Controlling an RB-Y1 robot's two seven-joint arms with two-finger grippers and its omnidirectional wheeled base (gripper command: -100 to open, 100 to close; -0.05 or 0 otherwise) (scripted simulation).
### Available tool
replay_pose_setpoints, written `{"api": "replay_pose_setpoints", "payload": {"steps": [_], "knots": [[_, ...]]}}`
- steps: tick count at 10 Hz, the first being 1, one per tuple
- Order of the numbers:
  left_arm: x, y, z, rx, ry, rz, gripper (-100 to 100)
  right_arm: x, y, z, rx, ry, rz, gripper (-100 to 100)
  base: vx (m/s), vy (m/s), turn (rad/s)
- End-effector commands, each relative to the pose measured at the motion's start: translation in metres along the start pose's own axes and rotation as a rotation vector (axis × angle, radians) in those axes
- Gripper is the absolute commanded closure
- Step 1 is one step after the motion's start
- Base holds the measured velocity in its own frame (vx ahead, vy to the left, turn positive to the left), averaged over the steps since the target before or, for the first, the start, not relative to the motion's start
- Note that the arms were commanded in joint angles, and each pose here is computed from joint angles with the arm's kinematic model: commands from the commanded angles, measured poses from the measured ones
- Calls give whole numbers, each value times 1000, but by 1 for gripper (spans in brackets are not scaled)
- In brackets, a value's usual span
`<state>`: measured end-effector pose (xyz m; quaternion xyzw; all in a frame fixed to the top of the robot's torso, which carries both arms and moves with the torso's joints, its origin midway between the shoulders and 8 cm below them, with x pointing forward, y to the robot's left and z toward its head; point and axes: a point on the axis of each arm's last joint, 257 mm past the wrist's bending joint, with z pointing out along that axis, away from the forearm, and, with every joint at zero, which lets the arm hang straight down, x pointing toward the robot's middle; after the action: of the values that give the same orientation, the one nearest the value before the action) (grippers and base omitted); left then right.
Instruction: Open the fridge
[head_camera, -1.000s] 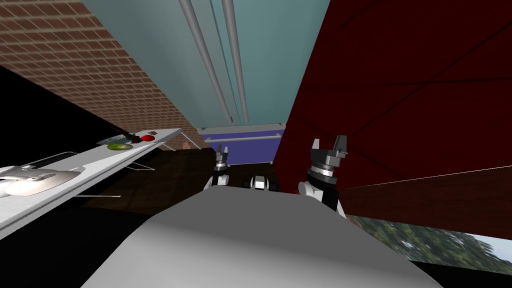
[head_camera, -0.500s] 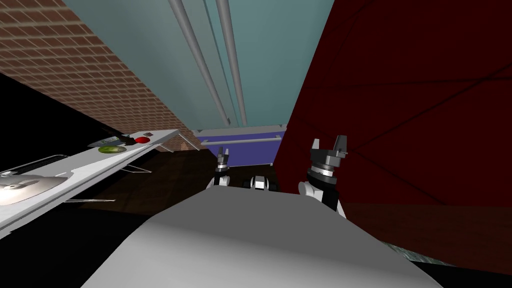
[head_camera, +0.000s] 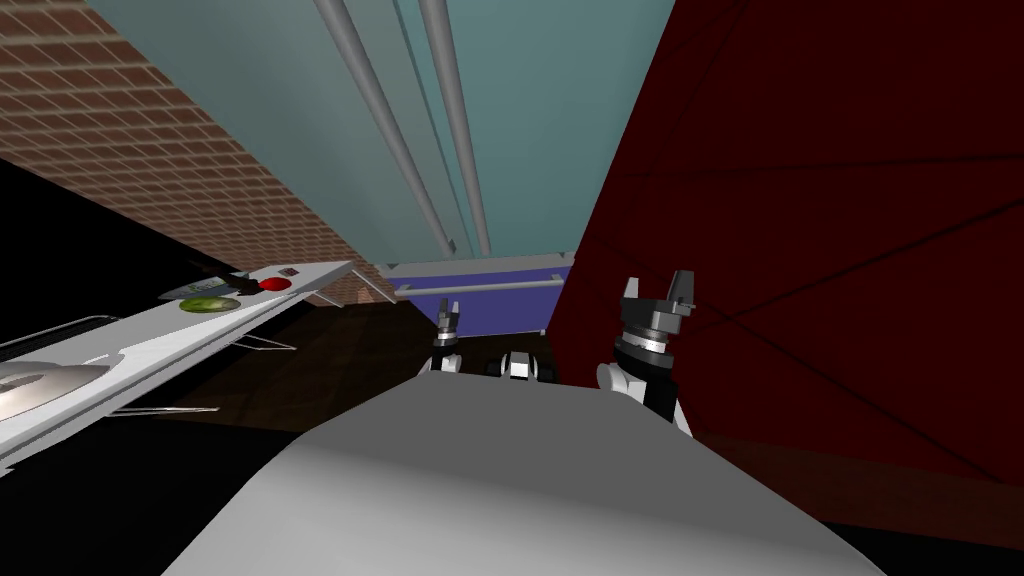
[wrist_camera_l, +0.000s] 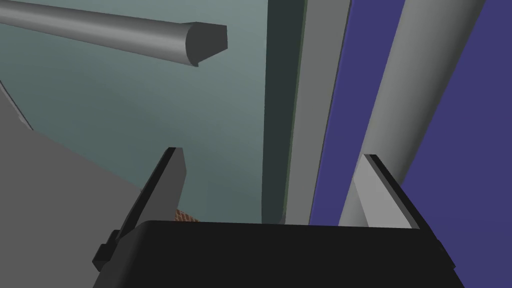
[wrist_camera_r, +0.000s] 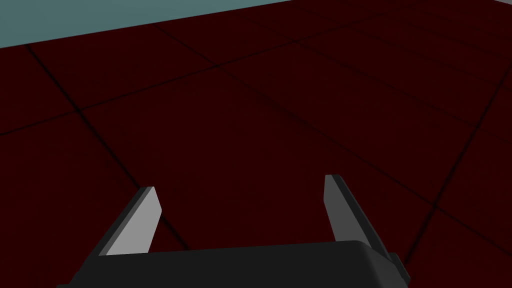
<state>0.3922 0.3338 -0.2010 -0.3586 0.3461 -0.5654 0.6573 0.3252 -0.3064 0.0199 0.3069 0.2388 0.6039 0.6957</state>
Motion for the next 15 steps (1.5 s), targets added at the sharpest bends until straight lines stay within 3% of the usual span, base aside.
{"api": "replay_pose_setpoints", "payload": {"steps": [1, 8, 12, 14, 15], "knots": [[0, 13, -7, -17, -7, -4, -100, 0, 0, 0, 0, 0, 0, 0, 94, -7, -4], [5, 45, -34, -57, -35, -30, -100, 0, 0, 0, 0, 0, 0, 0, 93, -7, -7], [26, 59, -50, -78, -81, -88, -100, 0, 0, 0, 0, 0, 0, 0, 90, -4, -5], [27, 59, -51, -78, -83, -90, -100, 0, 0, 0, 0, 0, 0, 0, 43, -4, -2], [28, 60, -38, -78, -81, -94, -100, 0, 0, 0, 0, 0, 0, 0, -2, -4, 23]]}}
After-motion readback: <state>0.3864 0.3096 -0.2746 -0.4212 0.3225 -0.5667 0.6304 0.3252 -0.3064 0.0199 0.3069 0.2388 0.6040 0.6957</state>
